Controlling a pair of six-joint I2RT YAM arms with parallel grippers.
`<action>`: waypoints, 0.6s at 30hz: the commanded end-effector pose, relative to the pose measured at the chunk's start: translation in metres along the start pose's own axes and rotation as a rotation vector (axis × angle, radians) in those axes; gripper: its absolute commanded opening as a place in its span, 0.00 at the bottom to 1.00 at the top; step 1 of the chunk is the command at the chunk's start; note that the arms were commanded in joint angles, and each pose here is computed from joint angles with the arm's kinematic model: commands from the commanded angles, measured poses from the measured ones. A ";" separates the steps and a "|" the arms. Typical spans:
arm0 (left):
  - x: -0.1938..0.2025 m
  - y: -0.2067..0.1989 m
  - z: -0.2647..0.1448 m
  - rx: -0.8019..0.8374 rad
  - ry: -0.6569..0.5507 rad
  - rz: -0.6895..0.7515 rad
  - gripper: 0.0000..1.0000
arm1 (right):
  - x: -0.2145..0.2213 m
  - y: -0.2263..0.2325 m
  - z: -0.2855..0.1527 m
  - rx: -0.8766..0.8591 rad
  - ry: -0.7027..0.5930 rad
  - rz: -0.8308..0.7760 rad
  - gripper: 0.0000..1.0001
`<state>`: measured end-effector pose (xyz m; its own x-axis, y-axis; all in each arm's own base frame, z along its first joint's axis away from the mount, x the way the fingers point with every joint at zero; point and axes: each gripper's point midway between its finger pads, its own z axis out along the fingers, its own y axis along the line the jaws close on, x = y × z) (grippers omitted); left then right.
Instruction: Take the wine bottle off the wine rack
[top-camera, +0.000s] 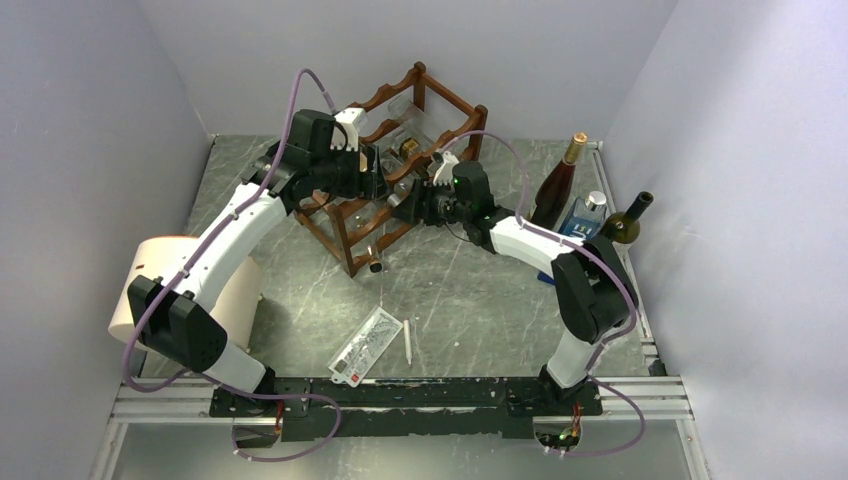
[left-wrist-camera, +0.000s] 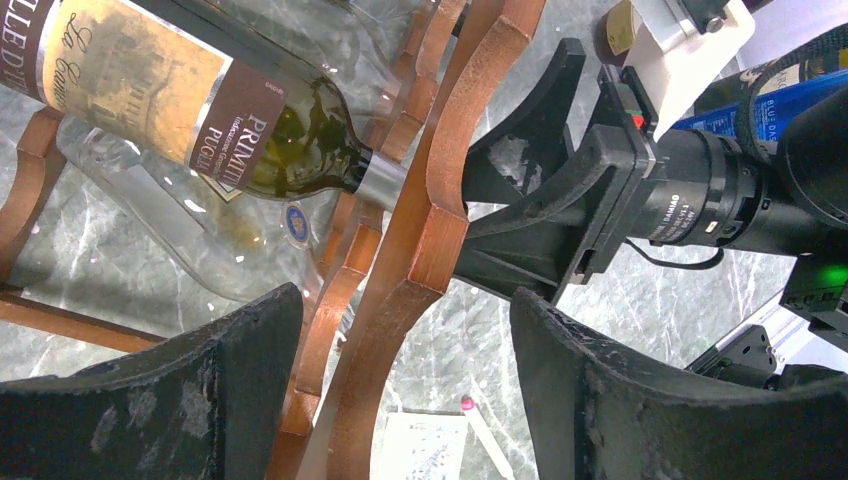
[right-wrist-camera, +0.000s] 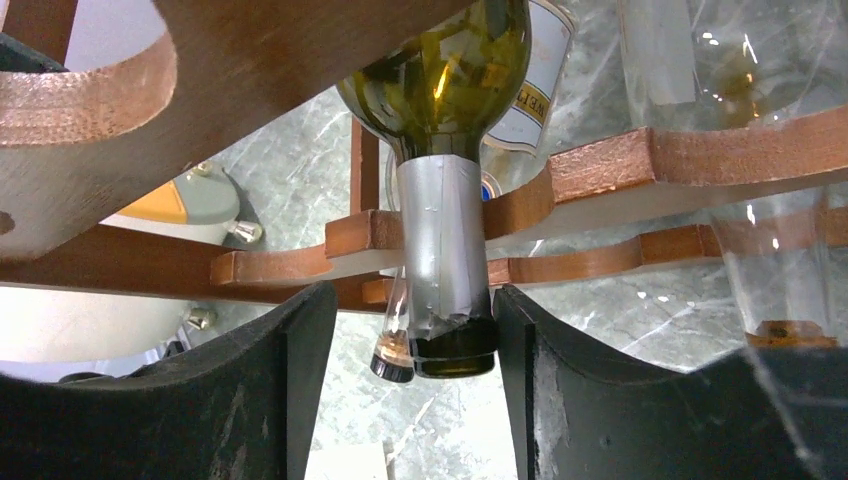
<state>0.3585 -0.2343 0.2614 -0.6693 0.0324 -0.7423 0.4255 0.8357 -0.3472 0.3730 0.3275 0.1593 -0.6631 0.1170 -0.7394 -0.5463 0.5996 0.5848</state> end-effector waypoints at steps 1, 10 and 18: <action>-0.009 -0.008 -0.005 0.019 -0.042 0.012 0.80 | -0.011 0.007 0.007 -0.038 -0.015 0.000 0.63; -0.006 -0.008 -0.001 0.027 -0.034 0.011 0.76 | -0.006 0.001 0.017 -0.041 0.001 0.013 0.59; 0.001 0.002 0.004 -0.015 -0.034 -0.006 0.68 | -0.006 -0.005 0.016 -0.017 -0.005 -0.006 0.21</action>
<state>0.3584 -0.2346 0.2534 -0.6780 0.0288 -0.7345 0.4178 0.8372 -0.3528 0.3796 0.3373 0.1425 -0.6947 0.0991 -0.7125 -0.5390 0.5842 0.6068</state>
